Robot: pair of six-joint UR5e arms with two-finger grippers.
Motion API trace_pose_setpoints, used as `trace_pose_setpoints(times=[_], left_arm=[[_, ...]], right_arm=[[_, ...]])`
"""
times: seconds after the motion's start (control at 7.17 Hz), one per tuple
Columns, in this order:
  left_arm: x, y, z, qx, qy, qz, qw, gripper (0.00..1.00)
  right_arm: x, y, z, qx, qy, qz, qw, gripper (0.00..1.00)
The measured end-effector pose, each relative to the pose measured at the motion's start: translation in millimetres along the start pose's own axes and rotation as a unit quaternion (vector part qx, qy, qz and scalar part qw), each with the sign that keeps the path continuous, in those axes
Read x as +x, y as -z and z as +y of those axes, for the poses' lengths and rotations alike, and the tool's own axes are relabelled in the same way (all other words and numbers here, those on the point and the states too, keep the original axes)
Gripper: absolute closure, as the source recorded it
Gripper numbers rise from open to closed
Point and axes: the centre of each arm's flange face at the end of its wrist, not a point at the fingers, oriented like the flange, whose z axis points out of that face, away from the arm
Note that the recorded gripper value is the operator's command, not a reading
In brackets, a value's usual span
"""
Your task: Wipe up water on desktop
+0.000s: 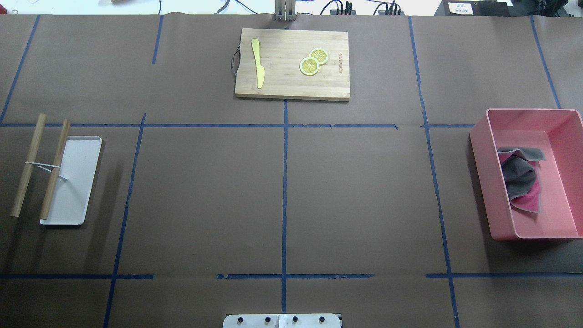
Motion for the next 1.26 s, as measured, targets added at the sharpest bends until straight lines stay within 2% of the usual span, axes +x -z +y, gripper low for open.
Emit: trace_pose_setpoints(times=[0.28,0.42,0.7,0.84,1.26], left_arm=[[-46,-11,13,-0.031,0.0,0.022,0.9993,0.0],[-75,-20,21,-0.045,-0.003,0.038,0.9983,0.0],[-123,-35,38,-0.059,-0.006,0.05,0.997,0.0],[-133,-39,42,-0.061,-0.005,0.051,0.9968,0.0],[-138,-41,41,-0.064,0.0,0.052,0.9966,0.0]], right_arm=[[44,0,2,0.02,0.008,-0.035,0.9991,0.0],[73,-11,5,0.033,0.018,-0.048,0.9981,0.0],[125,-39,7,0.043,0.008,-0.075,0.9963,0.0],[139,-48,0,0.044,0.002,-0.076,0.9961,0.0],[165,-57,-31,0.043,-0.01,-0.048,0.9979,0.0]])
